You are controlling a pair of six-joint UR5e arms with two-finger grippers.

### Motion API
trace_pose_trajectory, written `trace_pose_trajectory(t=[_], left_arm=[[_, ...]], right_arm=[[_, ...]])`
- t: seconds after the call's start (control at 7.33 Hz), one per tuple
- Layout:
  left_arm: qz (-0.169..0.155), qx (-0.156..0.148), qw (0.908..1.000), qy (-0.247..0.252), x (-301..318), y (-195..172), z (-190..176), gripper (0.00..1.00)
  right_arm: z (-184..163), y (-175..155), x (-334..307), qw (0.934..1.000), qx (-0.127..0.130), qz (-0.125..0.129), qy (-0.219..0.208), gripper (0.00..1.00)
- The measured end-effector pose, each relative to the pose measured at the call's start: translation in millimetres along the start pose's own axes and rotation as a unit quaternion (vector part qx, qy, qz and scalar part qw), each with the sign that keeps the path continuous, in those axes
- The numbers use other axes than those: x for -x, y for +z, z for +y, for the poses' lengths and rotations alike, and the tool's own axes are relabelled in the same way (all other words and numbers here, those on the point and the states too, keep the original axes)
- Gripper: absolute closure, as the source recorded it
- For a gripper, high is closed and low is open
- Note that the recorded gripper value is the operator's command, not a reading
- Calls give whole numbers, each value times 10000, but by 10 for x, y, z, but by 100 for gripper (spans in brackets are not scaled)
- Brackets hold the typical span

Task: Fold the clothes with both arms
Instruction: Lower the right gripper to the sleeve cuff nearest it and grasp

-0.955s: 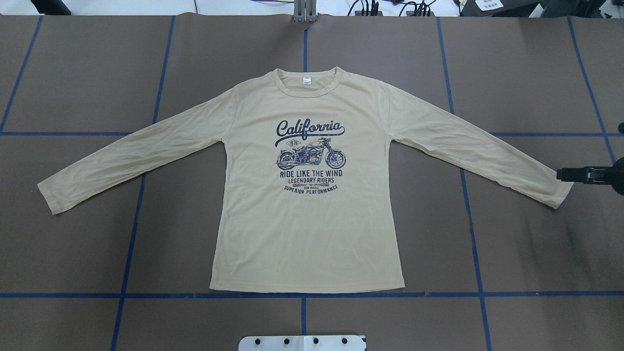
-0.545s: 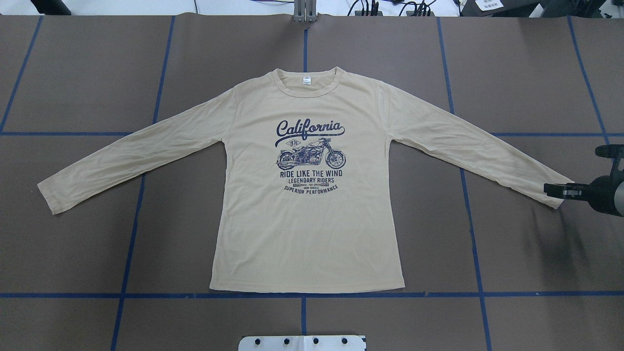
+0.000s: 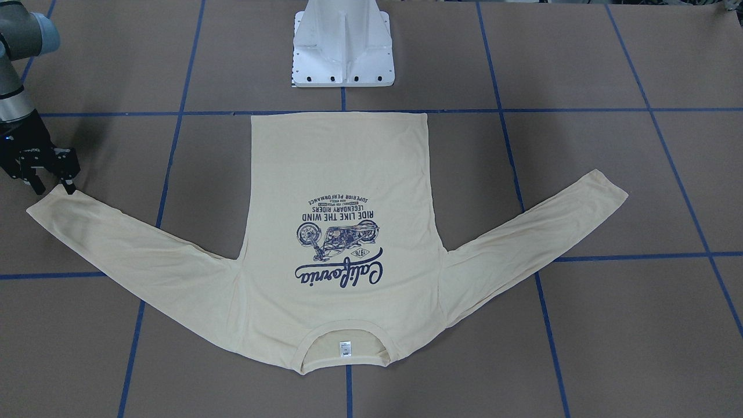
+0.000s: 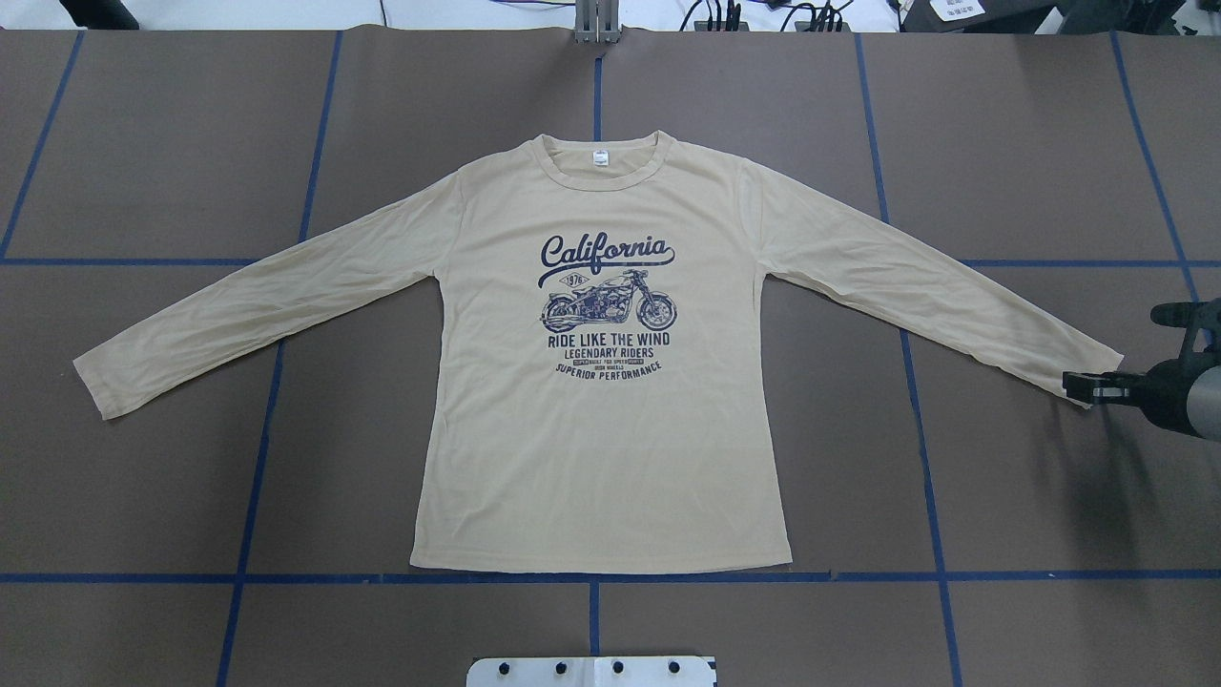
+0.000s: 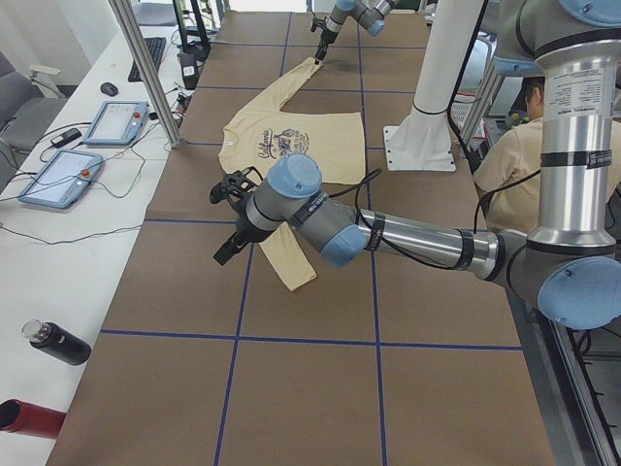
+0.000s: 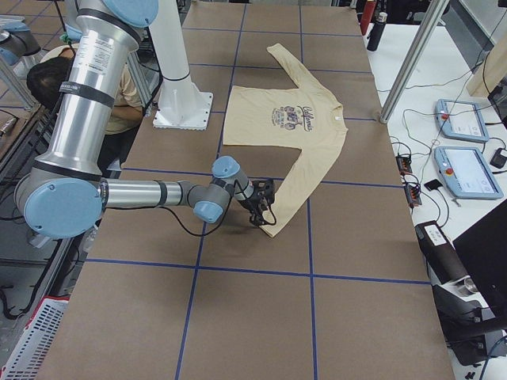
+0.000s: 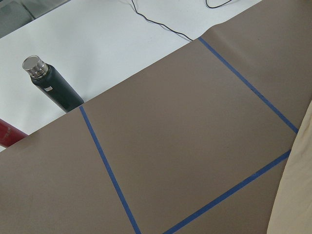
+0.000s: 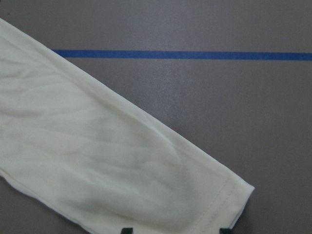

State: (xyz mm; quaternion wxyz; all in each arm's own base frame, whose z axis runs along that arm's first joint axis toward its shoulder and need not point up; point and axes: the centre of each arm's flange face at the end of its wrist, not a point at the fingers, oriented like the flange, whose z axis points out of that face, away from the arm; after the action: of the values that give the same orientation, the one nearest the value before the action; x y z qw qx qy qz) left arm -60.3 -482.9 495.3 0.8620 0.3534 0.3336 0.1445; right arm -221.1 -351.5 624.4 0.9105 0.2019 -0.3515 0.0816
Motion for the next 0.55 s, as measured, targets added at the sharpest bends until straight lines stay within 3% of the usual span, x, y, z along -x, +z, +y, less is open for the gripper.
trace_pose_trajectory(t=[0.41,0.55], left_arm=[[0,0,10000,0,1,2,-1,0],[0,0,10000,0,1,2,-1,0]], right_arm=[[83,44,24,10000,46,27,-79,78],[94,49,23,9999,56,34,-89,100]])
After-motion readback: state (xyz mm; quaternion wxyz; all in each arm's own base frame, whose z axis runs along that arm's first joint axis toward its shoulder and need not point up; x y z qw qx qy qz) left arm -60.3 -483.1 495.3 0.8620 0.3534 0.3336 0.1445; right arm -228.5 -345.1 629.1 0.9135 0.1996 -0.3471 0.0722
